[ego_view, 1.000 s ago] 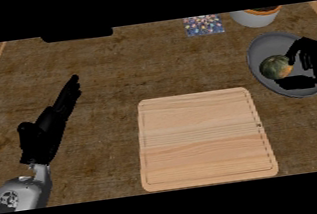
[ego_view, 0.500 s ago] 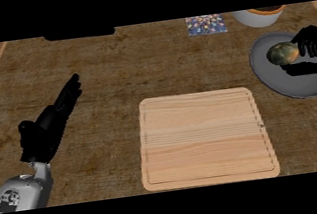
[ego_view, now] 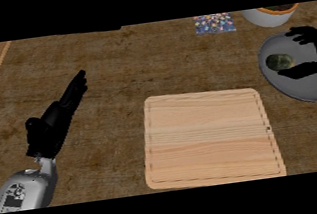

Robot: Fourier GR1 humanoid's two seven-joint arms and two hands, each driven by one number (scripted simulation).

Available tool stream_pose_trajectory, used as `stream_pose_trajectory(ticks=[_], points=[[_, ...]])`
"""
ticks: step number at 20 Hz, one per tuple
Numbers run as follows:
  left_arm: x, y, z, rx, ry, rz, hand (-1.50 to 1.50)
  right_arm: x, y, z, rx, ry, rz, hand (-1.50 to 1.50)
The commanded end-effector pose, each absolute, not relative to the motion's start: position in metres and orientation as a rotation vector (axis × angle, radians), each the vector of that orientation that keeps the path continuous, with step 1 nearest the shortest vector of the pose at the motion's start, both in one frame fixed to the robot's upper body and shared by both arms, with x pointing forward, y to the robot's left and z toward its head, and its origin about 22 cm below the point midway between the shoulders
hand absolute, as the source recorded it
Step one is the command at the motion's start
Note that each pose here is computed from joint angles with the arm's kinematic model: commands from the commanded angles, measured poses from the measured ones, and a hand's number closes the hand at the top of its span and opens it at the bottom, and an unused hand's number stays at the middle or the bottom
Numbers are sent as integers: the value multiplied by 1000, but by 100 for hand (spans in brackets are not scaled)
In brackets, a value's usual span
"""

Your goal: Pick the squash from the cutting board and place it in the pan

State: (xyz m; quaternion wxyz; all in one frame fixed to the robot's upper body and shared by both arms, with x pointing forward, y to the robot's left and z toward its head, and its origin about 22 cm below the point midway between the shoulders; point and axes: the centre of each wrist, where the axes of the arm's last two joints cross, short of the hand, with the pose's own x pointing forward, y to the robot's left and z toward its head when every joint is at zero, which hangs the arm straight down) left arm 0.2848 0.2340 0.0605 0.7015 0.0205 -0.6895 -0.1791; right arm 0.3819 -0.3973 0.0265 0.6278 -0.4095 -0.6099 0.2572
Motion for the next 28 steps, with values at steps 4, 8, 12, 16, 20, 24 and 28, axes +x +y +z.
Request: stream_pose_trajectory(ticks=[4,8,12,16,20,24,28], points=[[283,235,54,44,-1536,-391,0,385,-395,29,-755,-1573,340,-150],[286,233,63,54,-1553,-375,0,381,-414,39,-635,-1686,138,-150],[288,231,57,61,-1544,-392,0,368,-442,48,-487,-1706,60,-150],[275,228,65,41,-1545,-390,0,332,-469,22,-397,-1701,51,-150],[280,244,62,60,-1524,-384,0,309,-497,27,-328,-1792,100,-150],[280,240,61,76,-1537,-383,0,282,-516,17,-333,-1851,98,-150],[278,236,47,58,-1505,-378,0,280,-506,2,-298,-1861,66,-150]])
